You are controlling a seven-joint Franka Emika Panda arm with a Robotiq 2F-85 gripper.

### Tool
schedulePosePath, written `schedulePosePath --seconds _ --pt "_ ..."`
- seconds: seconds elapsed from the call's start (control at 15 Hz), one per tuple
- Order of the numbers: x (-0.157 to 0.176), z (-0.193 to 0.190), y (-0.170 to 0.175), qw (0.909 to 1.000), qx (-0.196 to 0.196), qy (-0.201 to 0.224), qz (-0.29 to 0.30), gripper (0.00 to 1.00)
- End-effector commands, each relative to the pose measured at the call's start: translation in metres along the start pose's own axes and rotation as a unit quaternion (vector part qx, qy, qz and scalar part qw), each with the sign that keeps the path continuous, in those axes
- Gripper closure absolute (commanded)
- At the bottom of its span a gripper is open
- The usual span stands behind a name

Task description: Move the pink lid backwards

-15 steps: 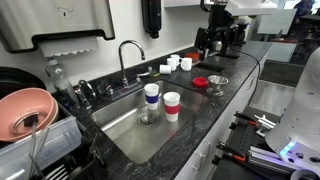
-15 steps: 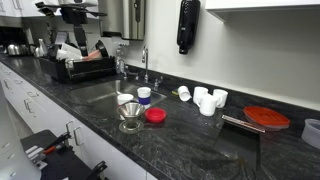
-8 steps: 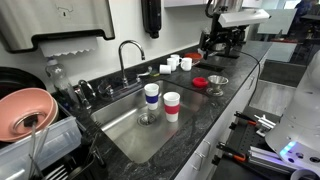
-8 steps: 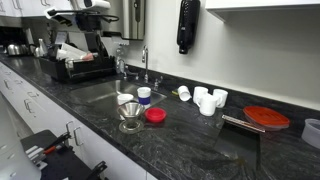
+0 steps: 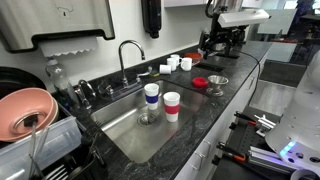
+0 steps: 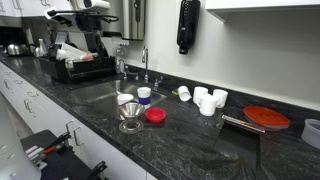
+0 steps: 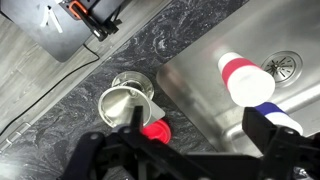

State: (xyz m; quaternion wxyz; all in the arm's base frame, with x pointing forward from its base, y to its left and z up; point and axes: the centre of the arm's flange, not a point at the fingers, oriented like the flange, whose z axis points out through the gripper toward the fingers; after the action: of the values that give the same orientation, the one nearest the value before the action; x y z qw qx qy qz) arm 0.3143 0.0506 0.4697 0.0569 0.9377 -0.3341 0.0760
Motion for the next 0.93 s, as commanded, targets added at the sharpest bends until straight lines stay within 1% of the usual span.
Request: schedulePosePath --seconds 0.0,0.73,0.87 --pt "0.0 0.0 0.0 1.0 0.0 0.0 0.0 0.0" --pt "0.0 -0.0001 0.0 1.0 0.0 0.0 0.0 0.0" --pt "0.0018 -0.0004 -0.0044 0.9999 -0.001 0.012 -0.004 0.0"
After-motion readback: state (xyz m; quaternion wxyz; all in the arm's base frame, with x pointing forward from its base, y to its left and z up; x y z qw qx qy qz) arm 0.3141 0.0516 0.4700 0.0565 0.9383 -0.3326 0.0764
